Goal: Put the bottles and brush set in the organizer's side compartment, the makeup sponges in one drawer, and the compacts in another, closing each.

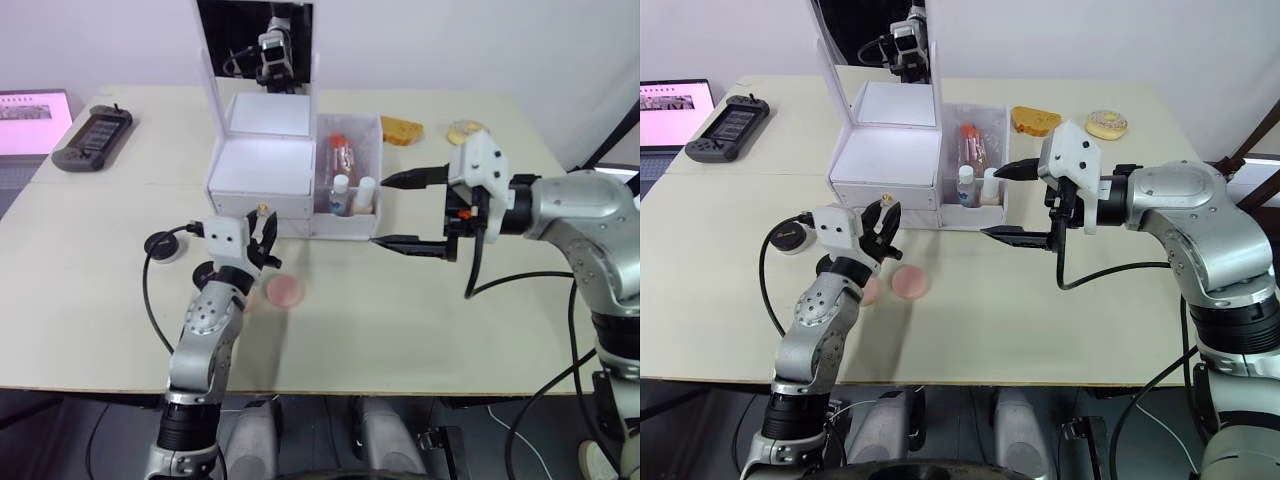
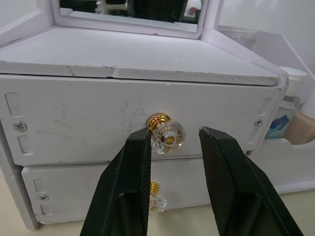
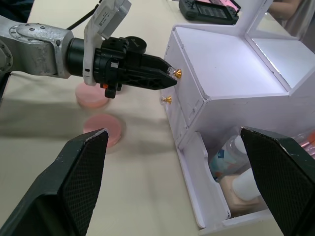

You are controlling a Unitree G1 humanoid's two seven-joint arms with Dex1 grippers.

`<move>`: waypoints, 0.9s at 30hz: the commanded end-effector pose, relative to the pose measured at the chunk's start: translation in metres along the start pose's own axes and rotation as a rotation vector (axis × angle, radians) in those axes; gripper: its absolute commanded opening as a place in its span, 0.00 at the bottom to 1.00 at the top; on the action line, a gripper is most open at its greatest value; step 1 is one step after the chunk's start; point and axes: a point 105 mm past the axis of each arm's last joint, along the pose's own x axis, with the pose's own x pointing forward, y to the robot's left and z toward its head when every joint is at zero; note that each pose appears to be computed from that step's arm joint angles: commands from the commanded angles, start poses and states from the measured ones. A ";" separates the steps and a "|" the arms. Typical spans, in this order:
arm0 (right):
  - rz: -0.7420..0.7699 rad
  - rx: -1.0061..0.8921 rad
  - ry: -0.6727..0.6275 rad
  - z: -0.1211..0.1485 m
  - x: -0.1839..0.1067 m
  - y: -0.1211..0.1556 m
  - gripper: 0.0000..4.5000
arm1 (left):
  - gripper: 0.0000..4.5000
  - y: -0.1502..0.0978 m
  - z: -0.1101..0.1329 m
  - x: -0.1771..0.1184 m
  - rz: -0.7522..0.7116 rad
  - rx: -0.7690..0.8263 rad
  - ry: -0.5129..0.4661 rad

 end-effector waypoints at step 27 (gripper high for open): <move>-0.020 -0.040 -0.020 0.006 -0.003 0.004 1.00 | 0.06 -0.002 0.018 -0.045 -0.039 0.058 -0.002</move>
